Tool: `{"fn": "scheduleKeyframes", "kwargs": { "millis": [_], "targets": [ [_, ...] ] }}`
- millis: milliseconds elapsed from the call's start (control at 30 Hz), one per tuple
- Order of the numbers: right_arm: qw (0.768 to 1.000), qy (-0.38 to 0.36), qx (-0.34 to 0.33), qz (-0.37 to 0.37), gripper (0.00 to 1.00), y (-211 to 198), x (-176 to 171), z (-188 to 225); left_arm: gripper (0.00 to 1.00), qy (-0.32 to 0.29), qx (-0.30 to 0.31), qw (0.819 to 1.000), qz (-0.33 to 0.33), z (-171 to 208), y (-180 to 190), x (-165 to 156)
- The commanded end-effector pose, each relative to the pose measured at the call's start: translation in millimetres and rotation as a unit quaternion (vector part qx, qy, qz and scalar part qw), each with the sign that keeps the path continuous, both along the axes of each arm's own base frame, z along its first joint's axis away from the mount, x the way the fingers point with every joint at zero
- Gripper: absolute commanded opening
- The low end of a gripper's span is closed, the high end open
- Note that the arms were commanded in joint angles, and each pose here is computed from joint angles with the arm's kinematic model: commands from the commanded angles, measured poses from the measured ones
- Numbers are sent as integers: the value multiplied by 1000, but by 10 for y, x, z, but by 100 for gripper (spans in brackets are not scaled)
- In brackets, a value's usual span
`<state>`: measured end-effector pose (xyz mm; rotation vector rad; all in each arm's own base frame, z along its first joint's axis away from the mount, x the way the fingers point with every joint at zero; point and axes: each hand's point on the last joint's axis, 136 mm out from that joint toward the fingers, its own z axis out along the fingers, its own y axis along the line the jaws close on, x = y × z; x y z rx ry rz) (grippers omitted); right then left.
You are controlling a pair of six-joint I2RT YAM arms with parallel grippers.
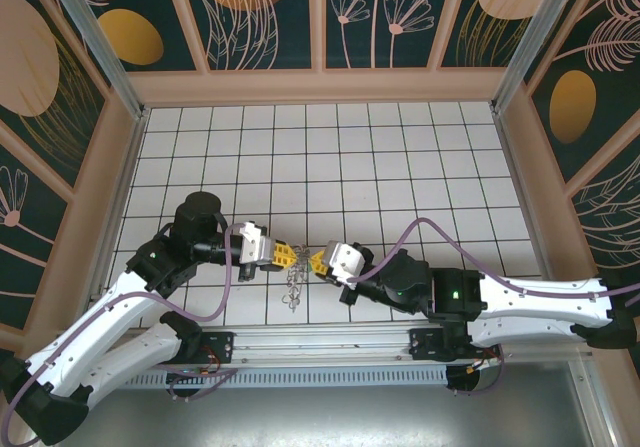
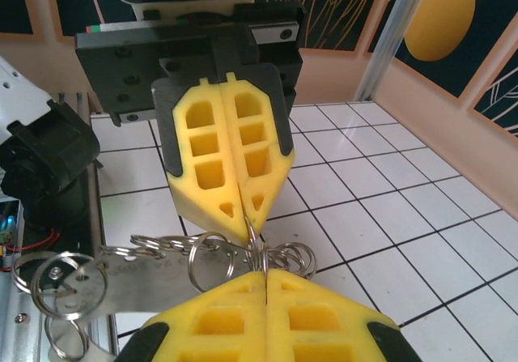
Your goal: Put the keys on the keyring
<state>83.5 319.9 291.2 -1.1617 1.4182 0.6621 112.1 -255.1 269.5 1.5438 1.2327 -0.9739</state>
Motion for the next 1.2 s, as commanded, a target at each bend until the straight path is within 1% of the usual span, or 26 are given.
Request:
{"fn": "scheduleKeyframes", "kwargs": {
  "millis": [0,433,1167],
  "targets": [
    [1000,4,22,16,0,37,-45,67,0,-20,-17,1000,-12,91,-12,-36],
    [1000,3,3,13,0,93,59,-12,0,-17,-15,1000,-9,86,-15,-26],
    [1000,6,17,20,0,29,65,72,0,-16,-14,1000,-4,90,-15,-7]
  ]
}}
